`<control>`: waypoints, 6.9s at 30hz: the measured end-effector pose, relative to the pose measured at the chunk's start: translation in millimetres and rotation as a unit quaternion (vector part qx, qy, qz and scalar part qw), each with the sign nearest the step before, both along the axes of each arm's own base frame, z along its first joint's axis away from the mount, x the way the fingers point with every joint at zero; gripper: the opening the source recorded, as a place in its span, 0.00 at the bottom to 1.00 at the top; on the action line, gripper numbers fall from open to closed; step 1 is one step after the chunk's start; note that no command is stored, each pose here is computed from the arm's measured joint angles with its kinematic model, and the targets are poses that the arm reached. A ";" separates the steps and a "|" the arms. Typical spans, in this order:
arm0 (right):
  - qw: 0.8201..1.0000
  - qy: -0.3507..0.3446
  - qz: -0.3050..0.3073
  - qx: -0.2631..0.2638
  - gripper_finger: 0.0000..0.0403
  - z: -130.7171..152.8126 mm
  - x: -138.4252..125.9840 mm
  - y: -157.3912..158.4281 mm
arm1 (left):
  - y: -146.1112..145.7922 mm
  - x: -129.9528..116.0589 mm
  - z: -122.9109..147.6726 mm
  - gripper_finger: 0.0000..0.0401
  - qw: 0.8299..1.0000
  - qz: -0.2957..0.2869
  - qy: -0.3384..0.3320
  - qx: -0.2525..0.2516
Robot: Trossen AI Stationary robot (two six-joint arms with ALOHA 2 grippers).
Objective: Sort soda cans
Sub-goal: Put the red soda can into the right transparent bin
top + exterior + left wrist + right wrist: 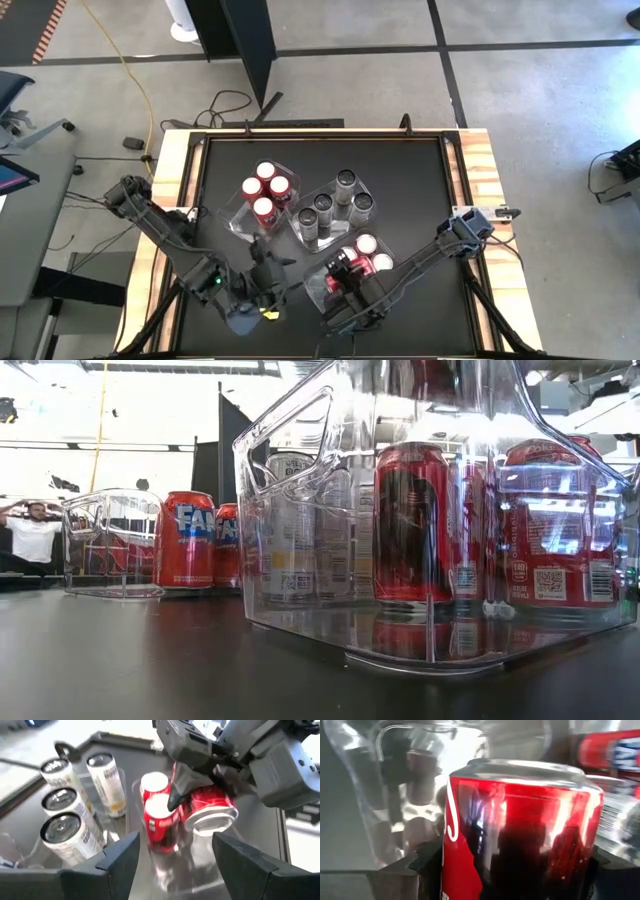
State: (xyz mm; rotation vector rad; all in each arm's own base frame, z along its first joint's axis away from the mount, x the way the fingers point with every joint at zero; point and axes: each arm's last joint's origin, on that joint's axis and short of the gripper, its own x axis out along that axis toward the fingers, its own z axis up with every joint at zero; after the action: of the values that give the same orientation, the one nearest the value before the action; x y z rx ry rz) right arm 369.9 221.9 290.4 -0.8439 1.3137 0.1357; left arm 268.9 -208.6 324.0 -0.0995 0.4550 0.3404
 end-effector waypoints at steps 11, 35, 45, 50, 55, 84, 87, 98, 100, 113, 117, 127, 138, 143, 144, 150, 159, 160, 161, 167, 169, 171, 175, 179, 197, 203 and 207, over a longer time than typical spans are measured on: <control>0.997 -0.073 0.000 -0.030 0.75 24.4 -7.7 5.1 | -23.4 -5.3 -40.9 0.79 0.990 0.001 -0.136 -0.032; 0.988 -0.132 -0.028 -0.080 0.75 29.3 -4.4 -0.2 | 25.0 43.4 -72.8 0.89 0.942 -0.035 -0.274 -0.190; 0.986 -0.143 -0.035 -0.074 0.75 29.9 -1.1 -1.6 | 33.4 53.5 -76.3 0.89 0.932 -0.031 -0.293 -0.210; 0.986 -0.147 -0.029 -0.072 0.75 30.1 1.1 -1.6 | 37.4 55.6 -76.0 0.89 0.931 -0.022 -0.296 -0.213; 0.986 -0.148 -0.034 -0.072 0.75 30.0 2.1 -3.3 | 41.3 57.7 -75.8 0.86 0.934 -0.016 -0.296 -0.201; 0.982 -0.165 -0.030 -0.083 0.92 30.7 -5.3 7.9 | 38.6 56.9 -77.1 0.77 0.943 -0.040 -0.282 -0.172; 0.982 -0.165 -0.036 -0.084 0.92 30.5 -8.9 10.1 | 37.7 56.4 -77.1 0.77 0.943 -0.041 -0.281 -0.172; 0.968 -0.230 -0.061 -0.080 0.93 46.1 -34.9 28.0 | 32.0 53.3 -76.7 0.77 0.946 -0.053 -0.279 -0.159; 0.964 -0.246 -0.066 -0.072 0.93 53.2 -41.3 29.6 | 29.4 51.9 -76.7 0.77 0.946 -0.058 -0.278 -0.156; 0.942 -0.330 -0.062 0.006 0.93 103.2 -100.5 44.8 | 8.2 38.2 -67.7 0.77 0.941 -0.105 -0.302 -0.113; 0.930 -0.358 -0.072 0.040 0.93 118.9 -119.2 44.9 | 1.9 33.6 -62.4 0.77 0.933 -0.133 -0.319 -0.095; 0.918 -0.375 -0.053 0.117 0.93 131.8 -120.6 55.2 | -1.2 28.7 -46.6 0.77 0.897 -0.206 -0.385 -0.066; 0.915 -0.385 -0.026 0.115 0.93 134.0 -101.5 54.8 | -0.1 27.0 -38.7 0.77 0.870 -0.242 -0.424 -0.068; 0.913 -0.389 -0.008 0.122 0.93 135.7 -90.8 54.1 | 0.0 27.2 -38.6 0.77 0.868 -0.247 -0.425 -0.066; 0.914 -0.387 -0.004 0.125 0.93 135.7 -87.9 53.1 | 1.0 27.9 -38.5 0.77 0.867 -0.250 -0.426 -0.067; 0.916 -0.375 0.002 0.145 0.93 129.4 -66.9 46.6 | 3.7 29.5 -37.8 0.77 0.865 -0.250 -0.429 -0.070; 0.928 -0.343 0.001 0.146 0.92 118.9 -47.1 33.8 | 7.6 32.2 -36.8 0.77 0.858 -0.264 -0.435 -0.072; 0.928 -0.344 -0.001 0.146 0.91 119.1 -45.7 32.2 | 7.8 32.0 -36.4 0.77 0.857 -0.263 -0.437 -0.072; 0.927 -0.345 -0.002 0.146 0.89 119.3 -45.0 31.5 | 7.9 32.0 -36.3 0.77 0.857 -0.263 -0.437 -0.071; 0.927 -0.346 0.012 0.146 0.74 120.4 -45.2 33.5 | 9.8 33.4 -36.0 0.77 0.857 -0.261 -0.438 -0.065; 0.926 -0.347 0.015 0.148 0.73 121.4 -44.9 33.6 | 10.7 33.9 -35.7 0.77 0.858 -0.260 -0.439 -0.065; 0.926 -0.348 0.018 0.147 0.73 121.8 -45.0 34.1 | 11.0 34.1 -35.7 0.77 0.857 -0.260 -0.439 -0.065; 0.926 -0.347 0.022 0.147 0.73 121.7 -45.4 34.7 | 11.2 34.2 -35.7 0.77 0.858 -0.260 -0.439 -0.063; 0.927 -0.344 0.025 0.150 0.73 121.8 -45.5 34.9 | 11.1 34.2 -35.8 0.77 0.858 -0.260 -0.438 -0.063; 0.935 -0.324 0.018 0.143 0.73 116.9 -53.6 38.4 | 12.4 35.5 -36.7 0.89 0.861 -0.252 -0.434 -0.079; 0.942 -0.304 0.002 0.142 0.73 112.5 -61.6 40.2 | 14.1 34.1 -33.0 0.89 0.861 -0.242 -0.440 -0.076; 0.949 -0.283 -0.014 0.136 0.73 108.3 -69.9 40.8 | 14.4 33.1 -31.5 0.89 0.862 -0.239 -0.440 -0.073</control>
State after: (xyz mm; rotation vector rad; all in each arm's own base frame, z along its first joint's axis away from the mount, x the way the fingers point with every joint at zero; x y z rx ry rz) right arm 300.0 262.7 398.7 -0.5682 0.7422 0.0435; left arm 302.0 -194.2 292.4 -0.2691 -0.4142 -0.2480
